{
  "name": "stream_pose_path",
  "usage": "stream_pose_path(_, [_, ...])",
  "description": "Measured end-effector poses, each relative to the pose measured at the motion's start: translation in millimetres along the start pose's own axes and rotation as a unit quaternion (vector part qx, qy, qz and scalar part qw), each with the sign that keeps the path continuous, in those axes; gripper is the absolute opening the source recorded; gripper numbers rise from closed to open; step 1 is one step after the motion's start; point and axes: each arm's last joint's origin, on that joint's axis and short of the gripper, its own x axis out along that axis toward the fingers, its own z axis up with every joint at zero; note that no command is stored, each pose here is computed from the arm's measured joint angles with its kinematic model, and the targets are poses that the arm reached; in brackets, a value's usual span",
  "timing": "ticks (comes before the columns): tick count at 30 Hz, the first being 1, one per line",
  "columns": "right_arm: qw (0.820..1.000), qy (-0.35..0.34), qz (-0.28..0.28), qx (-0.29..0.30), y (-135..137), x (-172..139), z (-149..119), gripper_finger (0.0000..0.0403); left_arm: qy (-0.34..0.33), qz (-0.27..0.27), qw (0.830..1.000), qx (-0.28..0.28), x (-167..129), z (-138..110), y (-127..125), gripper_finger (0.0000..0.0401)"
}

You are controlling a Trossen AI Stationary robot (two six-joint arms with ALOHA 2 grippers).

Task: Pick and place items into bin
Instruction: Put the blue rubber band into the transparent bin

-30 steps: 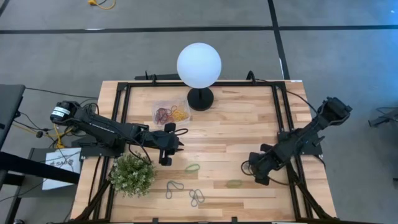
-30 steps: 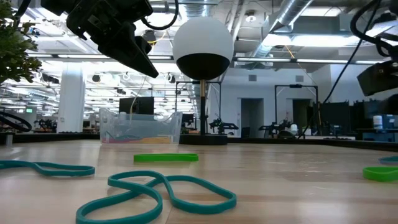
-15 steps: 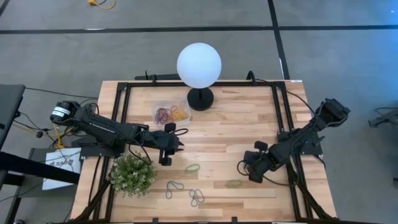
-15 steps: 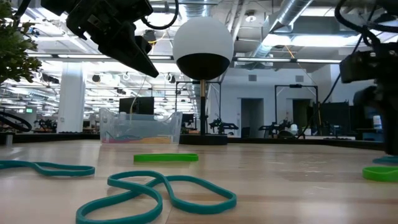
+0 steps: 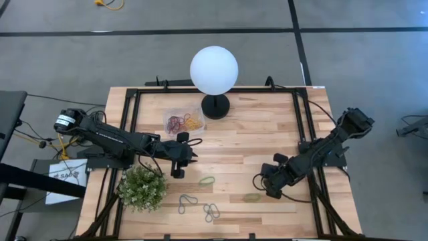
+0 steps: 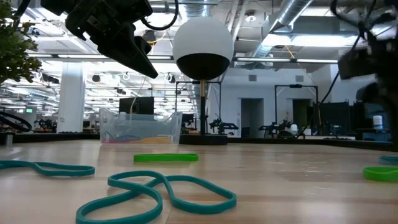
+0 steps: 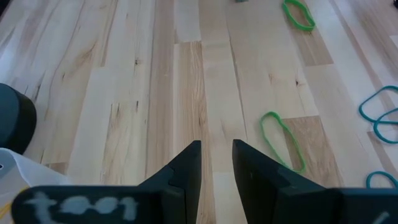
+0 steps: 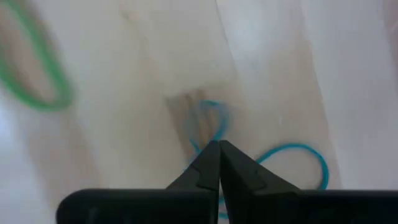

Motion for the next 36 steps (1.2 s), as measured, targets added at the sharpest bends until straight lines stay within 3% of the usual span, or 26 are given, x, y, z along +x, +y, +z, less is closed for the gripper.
stream_pose_path(7, [1.000, -0.017, 0.008, 0.018, 2, -14, 6, 0.0049, 0.000, 0.000, 1.000, 0.000, 0, 0, 0, 0.0082])
stream_pose_path(13, [0.999, 0.026, 0.029, 0.034, 6, -8, 4, 0.0089, 0.000, 0.000, 1.000, 0.000, 0, 0, 0, 0.0082])
stream_pose_path(22, [0.998, 0.053, -0.012, 0.011, 10, 12, 1, 0.0137, 0.000, 0.000, 1.000, -0.001, 0, 0, 0, 0.0082])
stream_pose_path(30, [0.996, 0.067, -0.047, 0.023, 12, 24, 0, 0.0150, 0.000, 0.000, 1.000, -0.001, 0, 0, 0, 0.0082])
stream_pose_path(36, [0.998, 0.049, -0.039, 0.028, 14, 5, 6, 0.0160, 0.000, 0.000, 1.000, -0.001, 0, 0, 0, 0.0082])
